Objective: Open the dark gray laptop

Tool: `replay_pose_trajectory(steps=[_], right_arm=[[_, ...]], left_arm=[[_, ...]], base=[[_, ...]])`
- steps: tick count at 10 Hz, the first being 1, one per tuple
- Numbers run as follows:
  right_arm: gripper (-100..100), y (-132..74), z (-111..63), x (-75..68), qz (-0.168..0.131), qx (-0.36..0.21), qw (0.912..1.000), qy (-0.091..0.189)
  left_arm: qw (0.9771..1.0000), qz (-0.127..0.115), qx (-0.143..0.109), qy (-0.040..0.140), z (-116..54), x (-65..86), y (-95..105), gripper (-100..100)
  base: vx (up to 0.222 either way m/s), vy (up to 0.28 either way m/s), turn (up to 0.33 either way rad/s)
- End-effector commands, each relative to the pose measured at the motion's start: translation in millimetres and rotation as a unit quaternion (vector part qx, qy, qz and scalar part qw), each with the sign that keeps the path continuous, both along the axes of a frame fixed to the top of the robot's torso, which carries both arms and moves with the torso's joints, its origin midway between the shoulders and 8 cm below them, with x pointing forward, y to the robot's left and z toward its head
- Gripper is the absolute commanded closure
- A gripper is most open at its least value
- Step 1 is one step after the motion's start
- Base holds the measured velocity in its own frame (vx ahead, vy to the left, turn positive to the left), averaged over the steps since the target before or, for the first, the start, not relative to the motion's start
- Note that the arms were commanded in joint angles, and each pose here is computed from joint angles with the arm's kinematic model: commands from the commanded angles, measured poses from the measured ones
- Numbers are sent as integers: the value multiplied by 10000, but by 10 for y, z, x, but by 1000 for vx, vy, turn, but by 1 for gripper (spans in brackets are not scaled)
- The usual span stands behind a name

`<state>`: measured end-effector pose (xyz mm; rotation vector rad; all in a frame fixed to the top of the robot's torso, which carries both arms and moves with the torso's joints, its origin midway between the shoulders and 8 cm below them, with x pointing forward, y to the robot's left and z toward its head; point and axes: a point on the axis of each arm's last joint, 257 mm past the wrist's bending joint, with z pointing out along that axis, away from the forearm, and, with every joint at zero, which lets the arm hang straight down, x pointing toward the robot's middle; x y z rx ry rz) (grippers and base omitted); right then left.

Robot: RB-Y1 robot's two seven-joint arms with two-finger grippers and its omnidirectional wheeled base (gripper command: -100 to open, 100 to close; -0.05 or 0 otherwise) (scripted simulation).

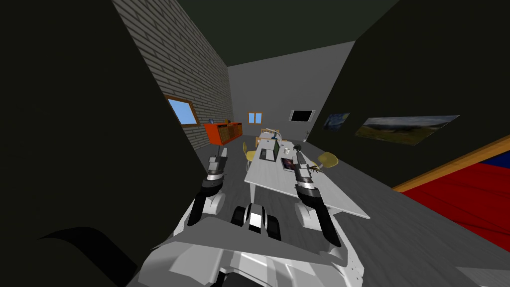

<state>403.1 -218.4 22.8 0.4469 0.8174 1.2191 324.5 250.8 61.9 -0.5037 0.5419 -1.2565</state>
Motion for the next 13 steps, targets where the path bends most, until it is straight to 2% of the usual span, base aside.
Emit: replay_pose_trajectory(steps=[1,4,5,6,7,9,10,12,13], right_arm=[[-100,140,-72,152,-92,-438,9990,37],[-100,386,-195,418,-240,-1250,9919,49],[-100,385,-225,441,-269,-1292,9912,73],[-100,468,-268,537,-336,-1596,9866,61],[-100,466,-279,542,-336,-1598,9866,73],[-100,628,-369,733,-463,-2204,9743,42],[-100,625,-394,750,-485,-2239,9734,60],[-100,770,-475,923,-622,-2852,9565,-2],[-100,766,-525,970,-652,-2915,9543,37]], left_arm=[[10000,0,0,0,0,0,0,0],[10000,0,0,0,0,0,0,0],[10000,0,0,0,0,0,0,0],[10000,0,0,0,0,0,0,0],[10000,0,0,0,0,0,0,0],[10000,0,0,0,0,0,0,0],[10000,0,0,0,0,0,0,0],[10000,0,0,0,0,0,0,0],[10000,0,0,0,0,0,0,0]], base=[[8,6,2],[12,7,-5],[10,6,1],[7,4,-5],[6,4,1],[8,7,-6],[10,6,0],[12,6,-5],[10,6,-1]])
